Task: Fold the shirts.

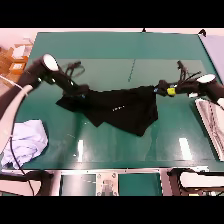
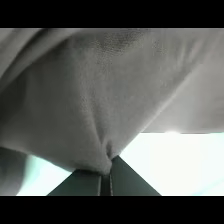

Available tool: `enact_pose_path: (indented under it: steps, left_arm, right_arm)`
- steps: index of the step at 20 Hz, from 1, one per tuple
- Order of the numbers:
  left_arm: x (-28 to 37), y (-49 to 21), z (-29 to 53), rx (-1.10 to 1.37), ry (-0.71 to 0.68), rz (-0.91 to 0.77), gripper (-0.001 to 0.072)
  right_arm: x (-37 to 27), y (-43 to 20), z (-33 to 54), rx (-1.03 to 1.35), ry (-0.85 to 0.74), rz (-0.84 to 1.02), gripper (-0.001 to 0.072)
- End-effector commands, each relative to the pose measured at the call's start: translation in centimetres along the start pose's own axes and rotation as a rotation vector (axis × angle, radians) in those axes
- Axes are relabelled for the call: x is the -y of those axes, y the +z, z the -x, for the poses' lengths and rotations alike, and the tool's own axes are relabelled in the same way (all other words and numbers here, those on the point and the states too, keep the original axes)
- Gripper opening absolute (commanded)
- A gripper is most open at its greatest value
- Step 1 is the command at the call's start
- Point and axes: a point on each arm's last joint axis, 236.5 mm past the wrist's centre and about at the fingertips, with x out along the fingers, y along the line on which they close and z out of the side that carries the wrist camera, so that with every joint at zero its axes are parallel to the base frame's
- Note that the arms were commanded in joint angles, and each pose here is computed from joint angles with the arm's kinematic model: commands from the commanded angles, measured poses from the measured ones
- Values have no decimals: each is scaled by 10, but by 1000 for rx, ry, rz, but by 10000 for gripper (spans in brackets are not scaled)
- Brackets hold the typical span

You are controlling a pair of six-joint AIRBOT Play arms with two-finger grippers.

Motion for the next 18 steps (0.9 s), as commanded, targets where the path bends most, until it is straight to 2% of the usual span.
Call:
enact_pose_path:
  steps: [1,5,9,13,18]
  left_arm:
    - [46,27,98,182,26,-125,30]
    - [130,40,256,601,3,-280,30]
    - [201,-21,399,1020,-41,-431,30]
    - [228,-92,456,1178,-52,-514,30]
    - [226,-116,454,1148,-34,-520,30]
  right_arm:
    - [-49,42,63,65,59,74,18]
    - [-153,107,214,400,48,283,18]
    - [-248,101,370,777,-16,447,17]
    - [-319,50,465,1095,-97,579,18]
    - [-376,7,522,1357,-131,717,18]
